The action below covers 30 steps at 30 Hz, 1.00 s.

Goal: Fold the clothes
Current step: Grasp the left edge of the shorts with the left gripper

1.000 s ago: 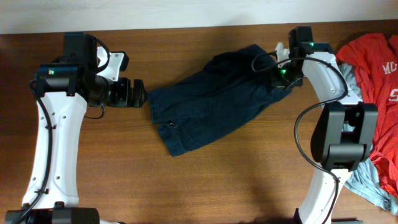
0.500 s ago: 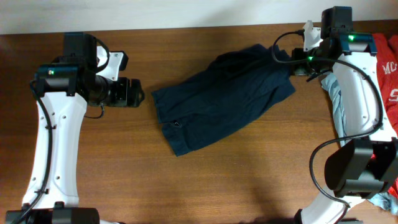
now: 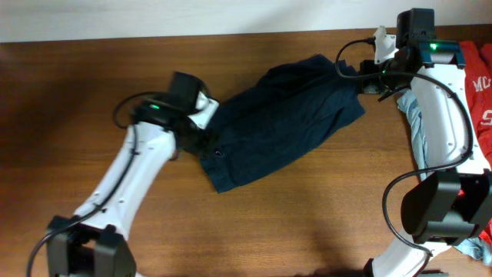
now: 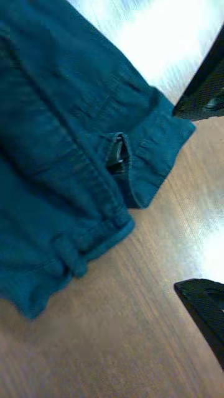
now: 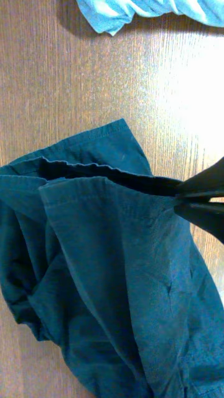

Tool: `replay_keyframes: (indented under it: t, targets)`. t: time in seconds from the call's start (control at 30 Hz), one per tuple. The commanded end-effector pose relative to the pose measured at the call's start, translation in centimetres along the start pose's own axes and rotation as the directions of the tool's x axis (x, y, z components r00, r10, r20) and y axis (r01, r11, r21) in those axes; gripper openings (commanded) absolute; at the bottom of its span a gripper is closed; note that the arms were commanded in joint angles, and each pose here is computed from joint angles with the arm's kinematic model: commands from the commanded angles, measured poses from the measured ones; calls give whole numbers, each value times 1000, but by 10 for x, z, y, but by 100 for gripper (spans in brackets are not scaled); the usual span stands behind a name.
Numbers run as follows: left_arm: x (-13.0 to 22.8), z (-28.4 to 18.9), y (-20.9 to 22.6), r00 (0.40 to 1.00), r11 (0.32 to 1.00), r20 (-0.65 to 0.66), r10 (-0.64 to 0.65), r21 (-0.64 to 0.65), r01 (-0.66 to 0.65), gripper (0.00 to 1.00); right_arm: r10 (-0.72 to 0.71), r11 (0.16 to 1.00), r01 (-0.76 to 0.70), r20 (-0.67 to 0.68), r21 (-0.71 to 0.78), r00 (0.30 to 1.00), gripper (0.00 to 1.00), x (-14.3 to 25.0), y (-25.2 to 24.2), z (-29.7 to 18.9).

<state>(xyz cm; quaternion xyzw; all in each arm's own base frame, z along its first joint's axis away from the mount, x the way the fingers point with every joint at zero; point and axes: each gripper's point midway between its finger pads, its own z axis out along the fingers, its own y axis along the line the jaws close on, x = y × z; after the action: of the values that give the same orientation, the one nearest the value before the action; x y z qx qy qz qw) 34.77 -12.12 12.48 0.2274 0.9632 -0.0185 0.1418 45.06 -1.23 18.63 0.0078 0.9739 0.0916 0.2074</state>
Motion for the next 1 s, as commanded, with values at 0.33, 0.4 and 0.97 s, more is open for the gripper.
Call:
replay_keyframes:
  t: [0.33,0.4,0.97]
  targets:
    - [-13,72,1,977,973,-7,213,-91,-212,70,3,1000,-3,8,-8,1000,4,-2,-1,-2]
    - [-12,79,-1,974,970,-16,225,-86,-226,70,3,1000,-3,8,-8,1000,4,-2,-1,-2]
    - [-20,98,9,968,953,-54,246,-169,-251,1,8,1000,-8,5,-9,1000,4,-2,-1,-2]
